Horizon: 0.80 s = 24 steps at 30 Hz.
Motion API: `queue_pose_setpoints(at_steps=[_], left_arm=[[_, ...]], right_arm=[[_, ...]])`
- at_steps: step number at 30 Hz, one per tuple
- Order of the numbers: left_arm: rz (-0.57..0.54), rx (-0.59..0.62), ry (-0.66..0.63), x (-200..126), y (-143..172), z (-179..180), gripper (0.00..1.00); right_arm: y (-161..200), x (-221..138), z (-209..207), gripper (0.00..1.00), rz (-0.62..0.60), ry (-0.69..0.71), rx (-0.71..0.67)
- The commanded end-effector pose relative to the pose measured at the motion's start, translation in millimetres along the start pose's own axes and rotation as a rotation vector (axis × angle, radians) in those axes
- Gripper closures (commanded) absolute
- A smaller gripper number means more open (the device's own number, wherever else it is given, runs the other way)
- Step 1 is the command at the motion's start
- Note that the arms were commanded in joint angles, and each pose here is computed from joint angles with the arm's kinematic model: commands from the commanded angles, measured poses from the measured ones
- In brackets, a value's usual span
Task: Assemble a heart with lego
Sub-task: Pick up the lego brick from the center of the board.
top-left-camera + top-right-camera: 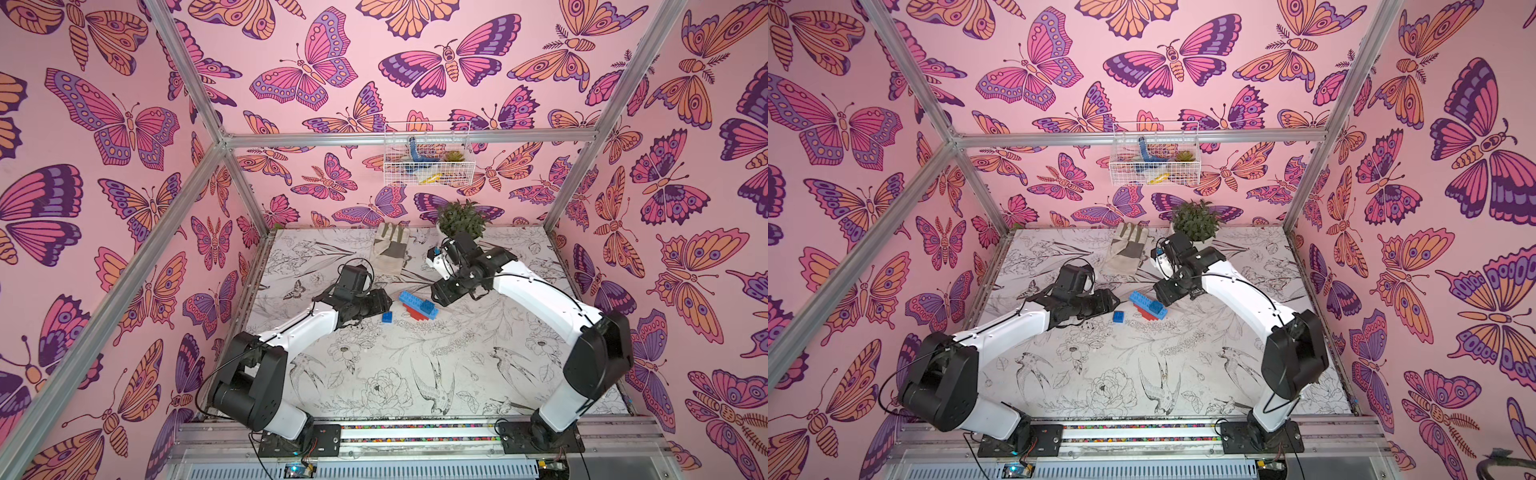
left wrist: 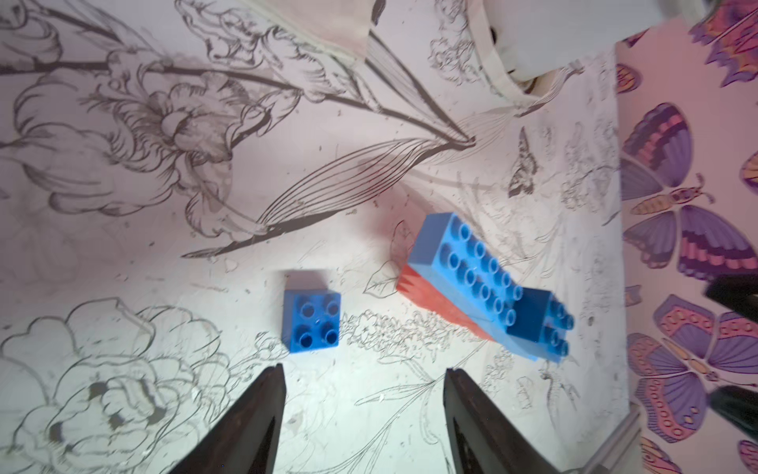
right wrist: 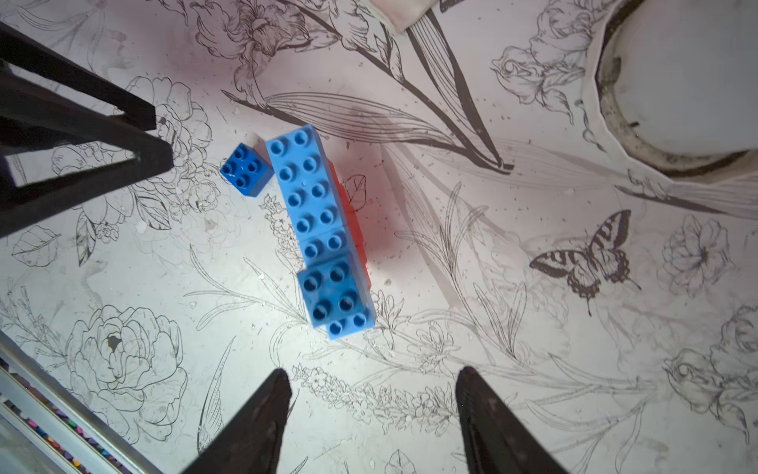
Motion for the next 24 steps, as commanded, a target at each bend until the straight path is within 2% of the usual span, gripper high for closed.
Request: queue_pose_setpoints(at_steps=[1, 12, 24], left_arm=[[0.047, 0.078, -0.142, -2.4, 17.0, 7.7, 0.32], [0.137, 0.184, -0.212, 35.2, 20.7, -0.4, 0.31], [0.172, 0.226, -0.320, 60.6, 16.9, 8.5, 0.42]], right_arm=[[4.6, -5.4, -3.0, 0.30, -0.076, -0.007, 0.114], [34.8, 9.0, -15.8, 0.25, -0.068, -0.038, 0.227], [41.1, 15.7, -22.0, 0.24, -0.046, -0.044, 0.232]])
Point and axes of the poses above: each gripper's point midway between its finger pads, its own x axis out along the fingers, its own z axis along the line the jaws close on, y = z × x, the point moved 7 cm from there along -x, back along the fingers, and after that the axes turned 3 degrees about x, right-handed, at the moved point
